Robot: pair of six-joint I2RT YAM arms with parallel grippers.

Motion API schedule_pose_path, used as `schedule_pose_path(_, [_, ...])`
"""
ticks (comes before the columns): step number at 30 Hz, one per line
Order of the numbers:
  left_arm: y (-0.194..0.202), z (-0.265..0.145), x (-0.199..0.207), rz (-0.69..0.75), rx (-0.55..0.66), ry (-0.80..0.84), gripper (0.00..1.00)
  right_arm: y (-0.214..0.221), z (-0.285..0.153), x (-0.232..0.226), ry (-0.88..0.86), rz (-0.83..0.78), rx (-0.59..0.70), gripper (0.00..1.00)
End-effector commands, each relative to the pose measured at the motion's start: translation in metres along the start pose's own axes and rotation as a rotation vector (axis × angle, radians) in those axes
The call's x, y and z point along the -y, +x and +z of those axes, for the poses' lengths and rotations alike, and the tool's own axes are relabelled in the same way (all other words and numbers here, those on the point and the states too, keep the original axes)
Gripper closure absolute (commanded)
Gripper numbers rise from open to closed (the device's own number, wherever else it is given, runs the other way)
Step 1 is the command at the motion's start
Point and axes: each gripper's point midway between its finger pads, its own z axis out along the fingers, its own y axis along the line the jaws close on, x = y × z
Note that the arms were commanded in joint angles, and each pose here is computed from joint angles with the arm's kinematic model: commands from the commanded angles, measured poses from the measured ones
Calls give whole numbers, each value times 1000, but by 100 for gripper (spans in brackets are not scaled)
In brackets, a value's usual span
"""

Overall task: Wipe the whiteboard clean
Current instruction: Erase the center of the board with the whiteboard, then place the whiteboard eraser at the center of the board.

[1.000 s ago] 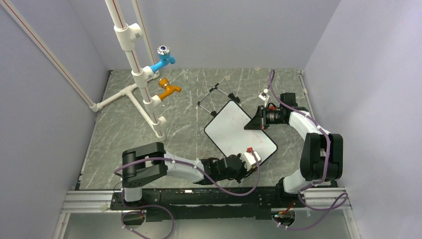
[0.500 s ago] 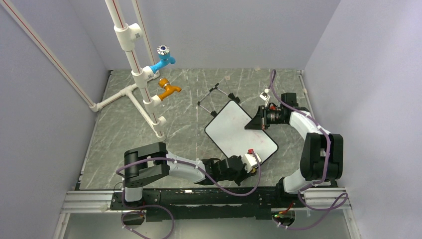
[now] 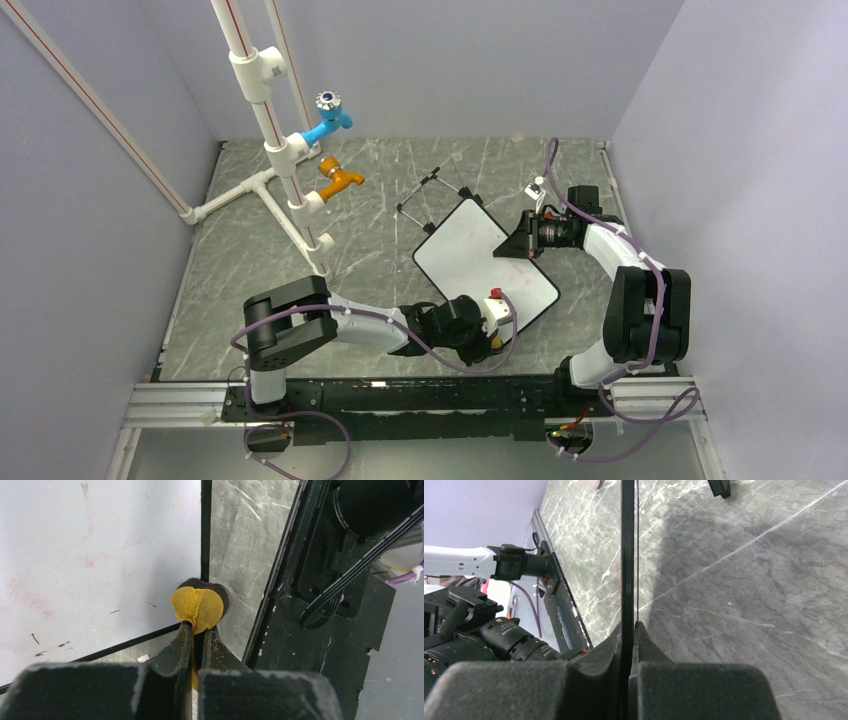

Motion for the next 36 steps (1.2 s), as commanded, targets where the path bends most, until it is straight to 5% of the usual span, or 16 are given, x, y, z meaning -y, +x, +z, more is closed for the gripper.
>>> schedule_pose_path(1, [81,-15,-39,-38,-292,-105,100,-7,-2,-20,-87,-1,20,100])
schedule_pose_path(16, [128,-40,-37,-68,-493,40,100,-7,-3,-22,-89,-6,22,100])
schedule_pose_path(25, [128,-59,-51,-34,-539,-6,100,-7,-4,-22,-85,-10,24,100])
schedule_pose_path(36, [30,-91,-54,-40,-69,-43,100,-7,-4,-22,-83,-12,24,100])
